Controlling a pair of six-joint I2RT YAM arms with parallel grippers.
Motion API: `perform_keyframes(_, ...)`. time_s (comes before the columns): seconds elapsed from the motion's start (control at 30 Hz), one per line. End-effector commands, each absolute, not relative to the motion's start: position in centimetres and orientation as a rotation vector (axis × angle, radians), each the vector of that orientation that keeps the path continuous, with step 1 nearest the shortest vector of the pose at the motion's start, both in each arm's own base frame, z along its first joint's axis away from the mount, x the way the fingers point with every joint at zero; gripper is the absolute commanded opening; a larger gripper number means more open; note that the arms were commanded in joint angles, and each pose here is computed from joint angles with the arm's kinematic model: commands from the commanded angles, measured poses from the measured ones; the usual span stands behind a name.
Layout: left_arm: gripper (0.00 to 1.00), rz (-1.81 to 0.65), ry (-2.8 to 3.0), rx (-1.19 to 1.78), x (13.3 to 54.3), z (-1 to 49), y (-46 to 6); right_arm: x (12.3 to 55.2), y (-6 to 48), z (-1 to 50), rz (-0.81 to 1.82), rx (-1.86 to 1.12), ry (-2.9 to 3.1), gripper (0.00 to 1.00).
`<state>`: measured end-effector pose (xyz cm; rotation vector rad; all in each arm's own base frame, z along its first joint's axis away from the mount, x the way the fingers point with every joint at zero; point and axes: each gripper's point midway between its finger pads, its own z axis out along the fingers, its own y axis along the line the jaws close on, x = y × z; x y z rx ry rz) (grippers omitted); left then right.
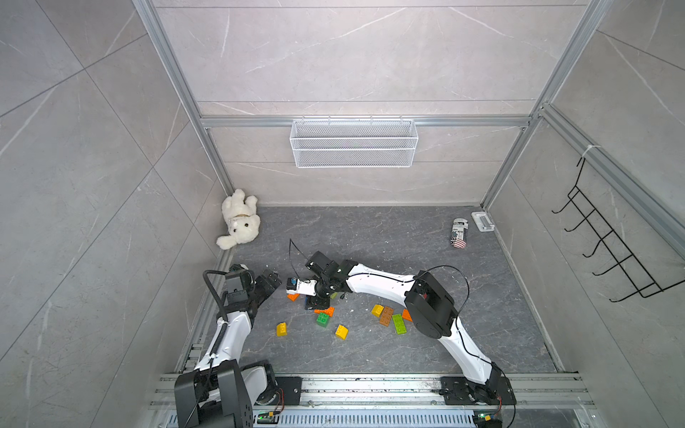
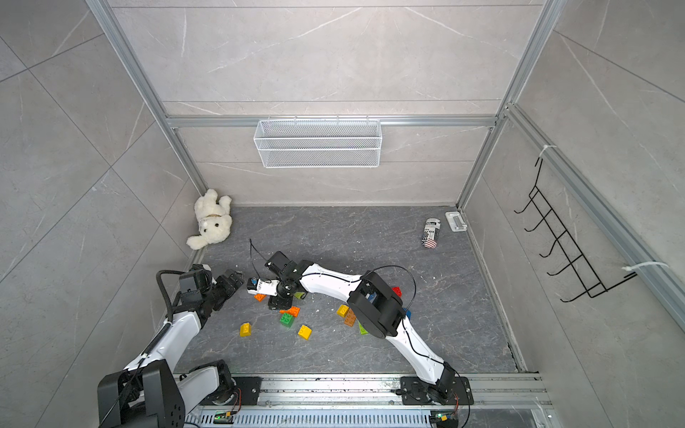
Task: Assemble a fork with lego
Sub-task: Move the lego brick at the center of the board.
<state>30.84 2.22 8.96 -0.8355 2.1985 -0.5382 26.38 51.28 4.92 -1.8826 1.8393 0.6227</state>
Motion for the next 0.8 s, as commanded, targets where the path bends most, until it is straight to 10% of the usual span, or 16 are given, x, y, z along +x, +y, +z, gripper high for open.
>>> perform_keyframes(0.0,0.95,-0.565,2.188,-0.828,31.2,9.1,2.1,26.1,51.0,4.2,0.607,-1.896,1.852,0.52)
perform_keyframes(0.77,0.96,-0.557,2.205,-0.836,31.4,8.7,2.2,30.0,49.1,6.7,0.637,-1.906,1.772,0.32)
